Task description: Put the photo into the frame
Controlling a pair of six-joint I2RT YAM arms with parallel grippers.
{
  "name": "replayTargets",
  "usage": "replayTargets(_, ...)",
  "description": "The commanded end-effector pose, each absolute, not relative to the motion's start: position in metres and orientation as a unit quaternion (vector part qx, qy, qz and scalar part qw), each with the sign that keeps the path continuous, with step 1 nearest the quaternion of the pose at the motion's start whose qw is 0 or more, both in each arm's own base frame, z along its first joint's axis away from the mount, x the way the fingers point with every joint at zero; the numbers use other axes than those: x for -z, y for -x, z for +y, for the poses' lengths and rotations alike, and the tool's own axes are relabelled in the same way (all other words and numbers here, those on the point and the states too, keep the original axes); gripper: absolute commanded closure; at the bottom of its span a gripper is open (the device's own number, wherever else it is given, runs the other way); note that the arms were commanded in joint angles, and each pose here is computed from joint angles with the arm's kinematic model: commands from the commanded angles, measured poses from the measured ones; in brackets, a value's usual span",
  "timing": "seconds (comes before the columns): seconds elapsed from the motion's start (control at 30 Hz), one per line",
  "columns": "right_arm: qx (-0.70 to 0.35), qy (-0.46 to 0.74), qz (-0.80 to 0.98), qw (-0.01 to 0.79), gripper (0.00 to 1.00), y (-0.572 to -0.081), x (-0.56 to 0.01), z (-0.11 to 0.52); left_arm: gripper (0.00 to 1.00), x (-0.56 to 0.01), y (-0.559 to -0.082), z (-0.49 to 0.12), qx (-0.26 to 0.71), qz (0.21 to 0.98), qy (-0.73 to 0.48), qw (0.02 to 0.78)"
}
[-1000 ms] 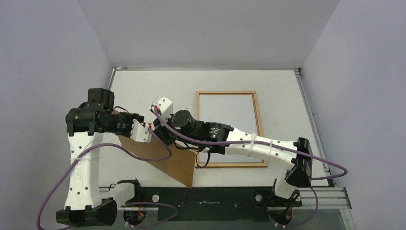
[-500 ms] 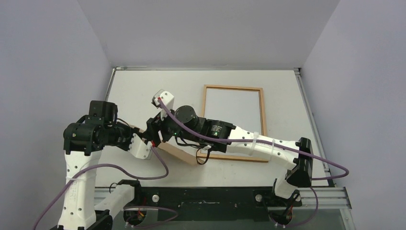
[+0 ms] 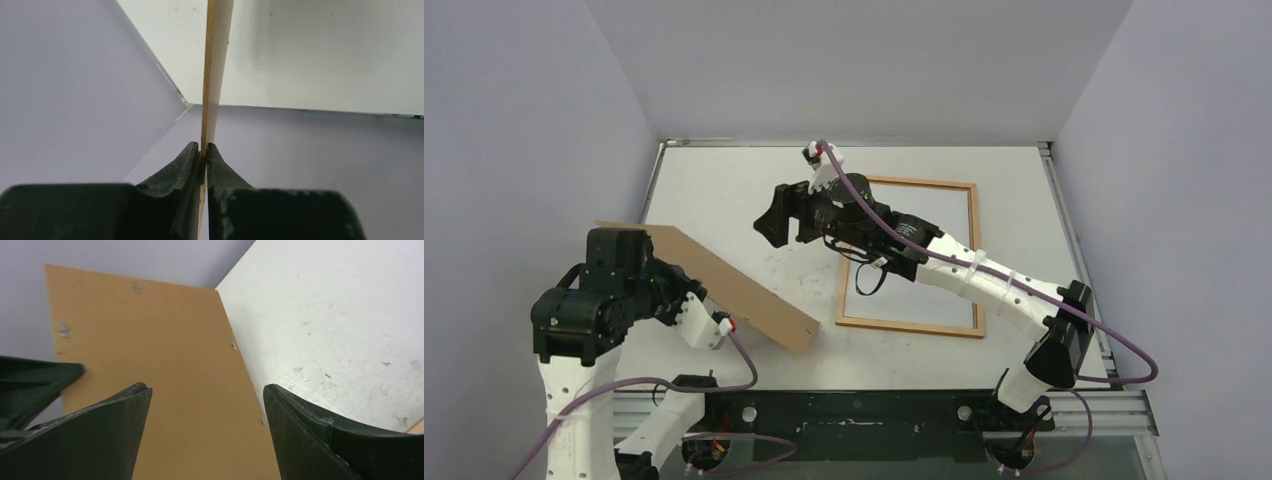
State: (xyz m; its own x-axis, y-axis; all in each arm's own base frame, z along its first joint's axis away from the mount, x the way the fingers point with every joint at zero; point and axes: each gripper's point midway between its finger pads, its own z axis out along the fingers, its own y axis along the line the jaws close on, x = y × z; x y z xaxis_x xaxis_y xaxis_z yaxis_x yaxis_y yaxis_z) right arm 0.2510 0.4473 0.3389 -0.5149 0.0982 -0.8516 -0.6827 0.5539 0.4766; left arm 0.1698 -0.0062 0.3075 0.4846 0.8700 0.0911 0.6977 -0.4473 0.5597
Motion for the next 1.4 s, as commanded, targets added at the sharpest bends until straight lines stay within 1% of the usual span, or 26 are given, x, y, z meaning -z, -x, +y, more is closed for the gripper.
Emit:
replayTargets(0.0, -0.456, 0.168, 0.745, 0.458, 0.13, -0.263, -0.360, 0.426, 1.00, -0.359, -0.166, -0.018, -0.284, 0.364, -0.840, 0.285)
replayTargets(0.07, -0.462, 0.165, 0.744, 0.453, 0.10, -0.271, -0.359, 0.421, 1.00, -0.368, -0.174, -0.030, -0.318, 0.318, -0.835, 0.319)
replayTargets(0.13, -0.469, 0.165, 0.743, 0.448, 0.07, -0.279, -0.358, 0.415, 1.00, -0.390, -0.181, -0.042, -0.383, 0.251, -0.813, 0.359)
replayTargets(0.27, -0.495, 0.155, 0.733, 0.439, 0.03, -0.299, -0.356, 0.393, 1.00, -0.414, -0.181, -0.073, -0.427, 0.151, -0.779, 0.434)
replayTargets(0.37, -0.510, 0.146, 0.730, 0.431, 0.00, -0.314, -0.350, 0.373, 1.00, -0.443, -0.175, -0.097, -0.461, 0.065, -0.728, 0.503)
replayTargets(0.47, -0.523, 0.138, 0.725, 0.427, 0.00, -0.328, -0.346, 0.353, 1.00, -0.463, -0.169, -0.111, -0.500, -0.007, -0.676, 0.541)
replayTargets(0.63, -0.551, 0.116, 0.719, 0.407, 0.00, -0.343, -0.335, 0.320, 1.00, -0.484, -0.159, -0.122, -0.523, -0.070, -0.618, 0.582)
replayTargets(0.83, -0.609, 0.120, 0.679, 0.392, 0.01, -0.335, -0.350, 0.304, 1.00, -0.491, -0.152, -0.126, -0.528, -0.094, -0.598, 0.595)
replayTargets(0.97, -0.679, 0.147, 0.619, 0.365, 0.08, -0.315, -0.371, 0.305, 1.00, -0.490, -0.151, -0.126, -0.523, -0.094, -0.597, 0.602)
replayTargets(1.13, -0.724, 0.174, 0.574, 0.340, 0.21, -0.296, -0.391, 0.303, 1.00, -0.494, -0.148, -0.124, -0.529, -0.091, -0.586, 0.607)
replayTargets(1.23, -0.734, 0.194, 0.552, 0.343, 0.33, -0.286, -0.405, 0.301, 1.00, -0.491, -0.149, -0.124, -0.524, -0.086, -0.588, 0.610)
replayTargets(1.3, -0.736, 0.207, 0.545, 0.346, 0.44, -0.280, -0.413, 0.299, 1.00, -0.488, -0.150, -0.124, -0.521, -0.081, -0.591, 0.611)
replayTargets(1.37, -0.735, 0.219, 0.539, 0.348, 0.53, -0.274, -0.419, 0.297, 1.00, -0.485, -0.154, -0.123, -0.517, -0.073, -0.594, 0.612)
